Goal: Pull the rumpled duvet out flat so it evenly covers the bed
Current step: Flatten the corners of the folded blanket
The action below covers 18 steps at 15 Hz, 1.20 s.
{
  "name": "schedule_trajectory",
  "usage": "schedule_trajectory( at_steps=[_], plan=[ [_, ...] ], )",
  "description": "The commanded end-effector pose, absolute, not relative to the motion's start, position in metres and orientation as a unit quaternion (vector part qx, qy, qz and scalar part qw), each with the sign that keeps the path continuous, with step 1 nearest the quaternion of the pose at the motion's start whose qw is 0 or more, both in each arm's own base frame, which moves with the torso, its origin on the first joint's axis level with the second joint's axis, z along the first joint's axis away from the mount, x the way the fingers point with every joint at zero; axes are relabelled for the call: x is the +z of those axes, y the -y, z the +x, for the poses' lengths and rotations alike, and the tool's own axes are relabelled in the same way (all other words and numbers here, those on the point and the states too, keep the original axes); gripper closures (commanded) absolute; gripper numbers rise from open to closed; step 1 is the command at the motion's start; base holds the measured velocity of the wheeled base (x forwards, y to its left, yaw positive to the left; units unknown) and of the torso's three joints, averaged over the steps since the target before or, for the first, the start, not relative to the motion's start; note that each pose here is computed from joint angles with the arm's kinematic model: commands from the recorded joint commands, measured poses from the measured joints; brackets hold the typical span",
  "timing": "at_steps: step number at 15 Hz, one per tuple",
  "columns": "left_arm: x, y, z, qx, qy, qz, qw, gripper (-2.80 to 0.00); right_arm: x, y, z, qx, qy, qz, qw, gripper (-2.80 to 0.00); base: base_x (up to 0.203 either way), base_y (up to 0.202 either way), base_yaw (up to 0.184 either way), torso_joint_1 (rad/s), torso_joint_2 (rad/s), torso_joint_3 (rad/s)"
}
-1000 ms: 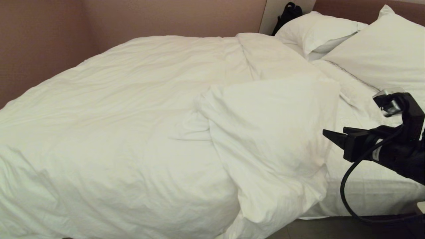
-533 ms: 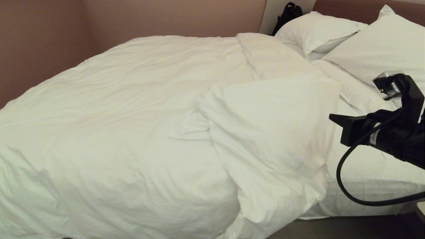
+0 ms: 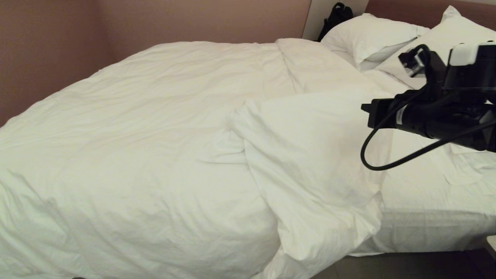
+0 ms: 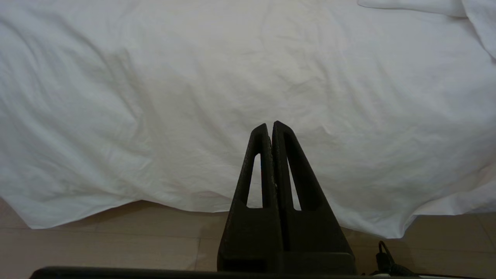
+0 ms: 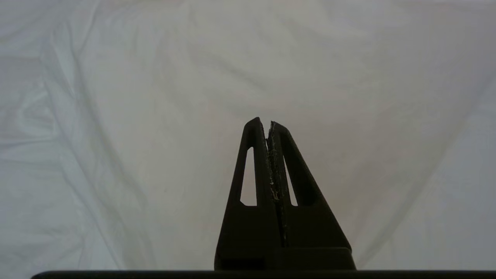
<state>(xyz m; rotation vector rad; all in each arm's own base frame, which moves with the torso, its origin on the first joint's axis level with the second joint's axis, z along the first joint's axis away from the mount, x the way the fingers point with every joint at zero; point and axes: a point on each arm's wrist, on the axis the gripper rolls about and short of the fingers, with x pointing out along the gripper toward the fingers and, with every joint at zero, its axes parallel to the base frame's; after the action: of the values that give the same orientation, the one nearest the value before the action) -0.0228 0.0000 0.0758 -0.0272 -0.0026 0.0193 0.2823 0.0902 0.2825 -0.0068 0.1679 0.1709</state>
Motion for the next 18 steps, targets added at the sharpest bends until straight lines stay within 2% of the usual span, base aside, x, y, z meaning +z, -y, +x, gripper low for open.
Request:
schedule_trajectory(
  at_steps=[1,7,8,13,18],
  plan=[
    [0.076,0.0,-0.023,0.01,0.002,-0.014,1.0,0.0,0.255,-0.1,0.31,0.082,-0.164,-0.02,0.983,0.0,0.0,0.0,0.0,0.0,0.0,0.0],
    [0.076,0.0,-0.023,0.01,0.002,-0.014,1.0,0.0,0.232,-0.111,0.345,0.079,-0.195,0.002,0.978,0.0,0.0,0.0,0.0,0.0,0.0,0.0],
    [0.076,0.0,-0.023,0.01,0.002,-0.014,1.0,0.0,0.233,-0.111,0.345,0.08,-0.194,0.002,0.978,-2.8,0.0,0.0,0.0,0.0,0.0,0.0],
    [0.076,0.0,-0.023,0.01,0.002,-0.014,1.0,0.0,0.24,-0.121,0.335,0.098,-0.185,-0.006,0.978,-2.8,0.0,0.0,0.0,0.0,0.0,0.0],
    [0.076,0.0,-0.023,0.01,0.002,-0.014,1.0,0.0,0.23,-0.131,0.329,0.112,-0.2,-0.012,0.973,-2.8,0.0,0.0,0.0,0.0,0.0,0.0]
  ],
)
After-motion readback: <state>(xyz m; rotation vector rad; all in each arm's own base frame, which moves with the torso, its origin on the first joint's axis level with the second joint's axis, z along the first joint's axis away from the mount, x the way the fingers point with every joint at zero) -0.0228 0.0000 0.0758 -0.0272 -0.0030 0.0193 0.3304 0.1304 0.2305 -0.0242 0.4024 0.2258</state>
